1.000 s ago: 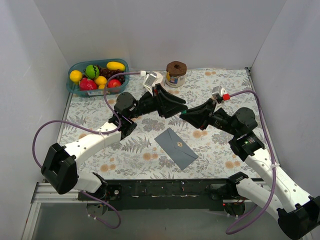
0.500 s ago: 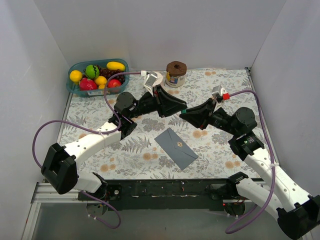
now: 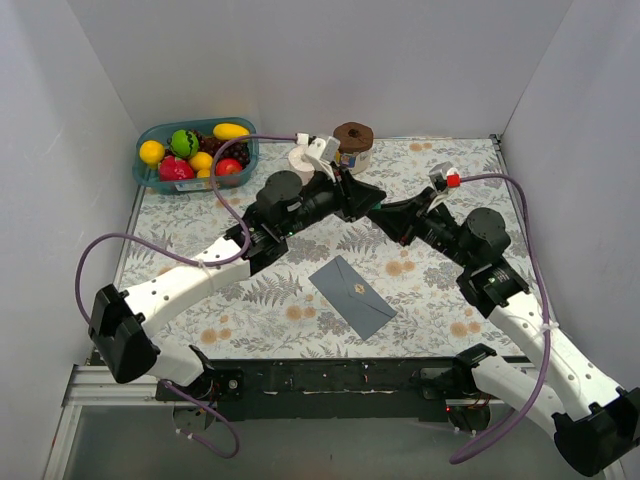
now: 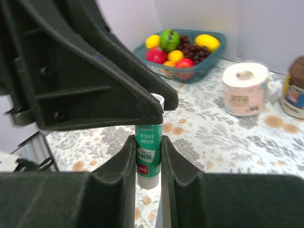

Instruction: Place the letter into the envelope and seal it

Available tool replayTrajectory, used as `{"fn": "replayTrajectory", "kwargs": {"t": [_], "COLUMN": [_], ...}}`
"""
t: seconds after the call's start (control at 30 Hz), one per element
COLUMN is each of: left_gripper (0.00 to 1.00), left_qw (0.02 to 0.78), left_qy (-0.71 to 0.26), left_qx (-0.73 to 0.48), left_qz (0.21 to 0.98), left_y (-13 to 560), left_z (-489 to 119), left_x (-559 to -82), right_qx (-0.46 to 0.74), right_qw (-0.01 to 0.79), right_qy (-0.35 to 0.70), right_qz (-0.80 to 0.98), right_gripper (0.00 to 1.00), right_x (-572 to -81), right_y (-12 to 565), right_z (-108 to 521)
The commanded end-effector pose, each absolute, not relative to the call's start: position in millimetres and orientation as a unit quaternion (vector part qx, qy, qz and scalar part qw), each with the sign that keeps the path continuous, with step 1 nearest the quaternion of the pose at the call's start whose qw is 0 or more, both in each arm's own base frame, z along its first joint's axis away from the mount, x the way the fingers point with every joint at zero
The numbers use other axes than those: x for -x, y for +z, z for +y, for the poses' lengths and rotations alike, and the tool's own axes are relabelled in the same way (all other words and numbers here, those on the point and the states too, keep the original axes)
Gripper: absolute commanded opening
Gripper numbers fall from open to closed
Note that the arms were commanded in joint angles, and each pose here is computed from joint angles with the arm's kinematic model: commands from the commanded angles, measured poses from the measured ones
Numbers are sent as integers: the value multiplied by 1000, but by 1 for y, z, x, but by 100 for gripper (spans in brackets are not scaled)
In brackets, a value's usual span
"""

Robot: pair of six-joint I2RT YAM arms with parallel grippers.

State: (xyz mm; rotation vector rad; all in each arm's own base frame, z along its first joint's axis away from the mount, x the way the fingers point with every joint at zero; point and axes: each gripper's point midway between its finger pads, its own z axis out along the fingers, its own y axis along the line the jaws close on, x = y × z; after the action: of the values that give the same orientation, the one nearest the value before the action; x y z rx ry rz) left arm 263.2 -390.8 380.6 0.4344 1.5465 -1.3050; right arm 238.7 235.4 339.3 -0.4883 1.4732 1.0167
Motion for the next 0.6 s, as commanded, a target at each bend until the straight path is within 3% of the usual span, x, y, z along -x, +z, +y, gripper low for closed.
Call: {"fn": "replayTrajectory", "kwargs": {"t": [0.0, 0.17, 0.23, 0.27, 0.37, 0.57], "left_gripper": [0, 3, 37, 68, 98, 98], "left_qw": [584, 601, 598, 600, 604, 590], "left_qy": [-379, -305, -312, -325, -390, -496], "left_qx": [-96, -67, -68, -71, -93, -157], "left_qz": [711, 736, 735, 728, 689, 617], "left_y": [366, 359, 359, 363, 388, 420], "left_z": [-373, -373, -376, -379, -388, -392], "left_x": [-301, -306, -304, -302, -285, -247], "right_qx": [148, 120, 122, 125, 156, 208], "right_qw": [616, 620, 623, 623, 620, 617], "right_qy": [374, 326, 326, 328, 357, 392], "right_qz": [678, 703, 700, 699, 681, 650], "right_gripper": [1, 1, 1, 1, 1, 1], "right_x": [-266, -275, -274, -273, -262, -242], "right_y": [335, 326, 327, 327, 330, 337], "right_z": [216, 201, 200, 201, 212, 224]}}
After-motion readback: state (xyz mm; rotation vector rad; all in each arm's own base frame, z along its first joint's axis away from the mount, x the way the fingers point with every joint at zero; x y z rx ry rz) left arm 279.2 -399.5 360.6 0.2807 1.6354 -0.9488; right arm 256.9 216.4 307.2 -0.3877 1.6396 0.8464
